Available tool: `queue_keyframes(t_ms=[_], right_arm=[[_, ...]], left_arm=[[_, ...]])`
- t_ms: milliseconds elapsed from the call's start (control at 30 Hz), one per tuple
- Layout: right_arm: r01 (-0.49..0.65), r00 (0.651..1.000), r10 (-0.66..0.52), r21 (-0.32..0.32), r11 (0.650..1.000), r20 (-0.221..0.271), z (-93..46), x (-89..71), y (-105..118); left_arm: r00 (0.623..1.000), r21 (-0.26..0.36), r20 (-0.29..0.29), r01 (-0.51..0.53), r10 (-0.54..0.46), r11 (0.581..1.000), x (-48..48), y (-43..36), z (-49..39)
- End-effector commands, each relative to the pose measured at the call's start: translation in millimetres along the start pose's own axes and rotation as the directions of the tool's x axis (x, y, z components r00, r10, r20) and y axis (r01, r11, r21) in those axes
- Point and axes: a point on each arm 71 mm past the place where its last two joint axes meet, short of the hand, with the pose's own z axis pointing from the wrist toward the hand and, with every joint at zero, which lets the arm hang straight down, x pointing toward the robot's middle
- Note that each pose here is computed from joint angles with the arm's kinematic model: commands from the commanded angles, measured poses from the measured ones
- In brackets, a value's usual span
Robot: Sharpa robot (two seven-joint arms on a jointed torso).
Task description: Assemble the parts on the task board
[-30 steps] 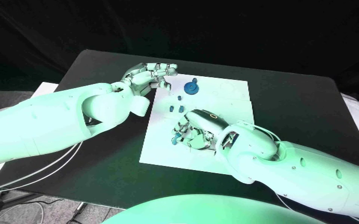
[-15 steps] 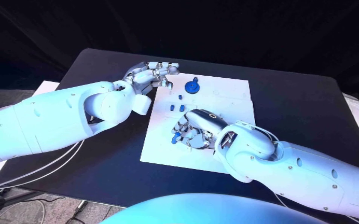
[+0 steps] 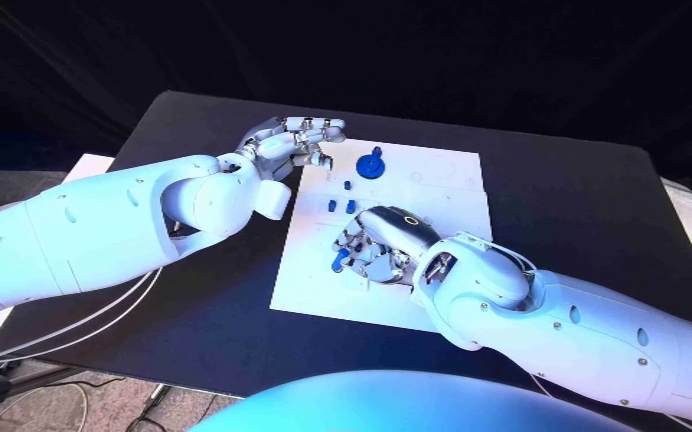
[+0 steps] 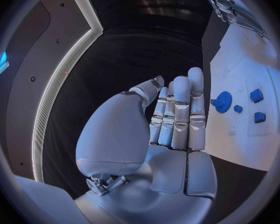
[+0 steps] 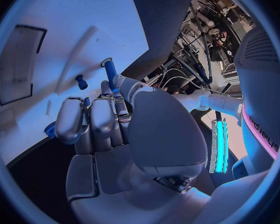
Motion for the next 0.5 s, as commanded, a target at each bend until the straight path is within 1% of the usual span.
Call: queue_keyframes(t_ms=[33, 200, 400, 500], right_arm=[[0.028, 1.000, -0.028, 0.004, 1.000, 0.010, -0.4, -0.4, 0.2], [0.044, 0.999, -0.044, 0.009, 0.999, -0.017, -0.5, 1.4, -0.6], [0.077, 0.993, -0.076, 0.013, 0.997, -0.091, 0.1, 7.0, -1.1], [0.088, 0.990, -0.085, 0.016, 0.996, -0.117, 0.2, 8.9, -1.7]], left_arm=[[1.000, 0.009, -0.023, 0.004, -0.004, 1.000, 2.3, -0.7, 0.1], [1.000, 0.008, -0.023, 0.004, -0.004, 1.000, 2.1, -0.7, 0.0], [1.000, 0.008, -0.024, 0.005, -0.004, 1.000, 2.5, -0.7, -0.1], [1.000, 0.008, -0.024, 0.004, -0.004, 1.000, 2.5, -0.7, -0.2]])
